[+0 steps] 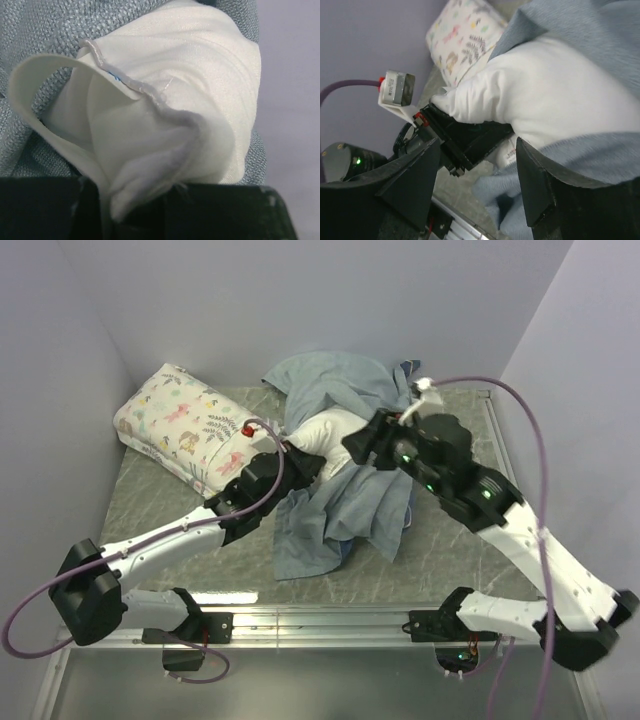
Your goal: Remove the pillowcase from the pillow
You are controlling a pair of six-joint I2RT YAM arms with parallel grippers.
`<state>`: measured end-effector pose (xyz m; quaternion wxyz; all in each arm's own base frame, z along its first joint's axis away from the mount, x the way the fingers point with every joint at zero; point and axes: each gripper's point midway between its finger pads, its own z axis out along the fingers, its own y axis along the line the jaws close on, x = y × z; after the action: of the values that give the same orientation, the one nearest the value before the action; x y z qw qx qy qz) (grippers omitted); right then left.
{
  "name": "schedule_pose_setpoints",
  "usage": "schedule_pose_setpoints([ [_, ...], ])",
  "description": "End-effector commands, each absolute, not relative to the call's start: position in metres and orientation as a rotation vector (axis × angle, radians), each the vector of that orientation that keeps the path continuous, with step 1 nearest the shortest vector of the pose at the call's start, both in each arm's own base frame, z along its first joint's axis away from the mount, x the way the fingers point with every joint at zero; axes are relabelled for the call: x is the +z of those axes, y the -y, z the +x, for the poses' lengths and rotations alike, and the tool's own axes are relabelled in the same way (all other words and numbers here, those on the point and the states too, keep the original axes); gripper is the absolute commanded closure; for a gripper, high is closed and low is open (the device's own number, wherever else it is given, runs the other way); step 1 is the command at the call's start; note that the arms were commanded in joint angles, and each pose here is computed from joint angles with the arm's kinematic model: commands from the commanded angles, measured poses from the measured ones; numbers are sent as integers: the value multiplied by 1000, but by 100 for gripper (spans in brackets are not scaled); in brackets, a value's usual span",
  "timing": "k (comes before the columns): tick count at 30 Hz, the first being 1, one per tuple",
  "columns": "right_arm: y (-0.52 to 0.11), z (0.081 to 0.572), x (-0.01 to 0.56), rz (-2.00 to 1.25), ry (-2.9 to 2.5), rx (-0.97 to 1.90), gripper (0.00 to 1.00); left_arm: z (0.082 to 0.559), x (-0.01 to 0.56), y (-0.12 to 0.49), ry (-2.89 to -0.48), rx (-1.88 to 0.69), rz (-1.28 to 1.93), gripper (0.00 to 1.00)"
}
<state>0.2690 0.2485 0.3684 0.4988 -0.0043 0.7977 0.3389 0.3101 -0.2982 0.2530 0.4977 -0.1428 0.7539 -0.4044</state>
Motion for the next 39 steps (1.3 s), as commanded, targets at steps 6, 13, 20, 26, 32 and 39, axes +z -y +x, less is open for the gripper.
schedule_pose_setpoints([
  [6, -207, 250, 270, 113, -2098, 625, 31, 336, 320, 299, -1635, -1009, -415, 100],
  [13, -179, 249, 227, 181, -2162, 421, 35, 335, 346, 306, -1606, -1033, -362, 100],
  [20, -149, 228, 207, 235, -2173, 366, 90, 339, 382, 296, -1551, -1011, -351, 100],
  [26, -135, 215, 178, 279, -2210, 335, 100, 350, 405, 277, -1501, -1021, -387, 100],
  [32, -127, 212, 164, 339, -2220, 309, 100, 354, 430, 267, -1465, -1016, -396, 100],
  [39, -123, 216, 143, 374, -2227, 318, 100, 360, 453, 257, -1450, -1052, -393, 100],
])
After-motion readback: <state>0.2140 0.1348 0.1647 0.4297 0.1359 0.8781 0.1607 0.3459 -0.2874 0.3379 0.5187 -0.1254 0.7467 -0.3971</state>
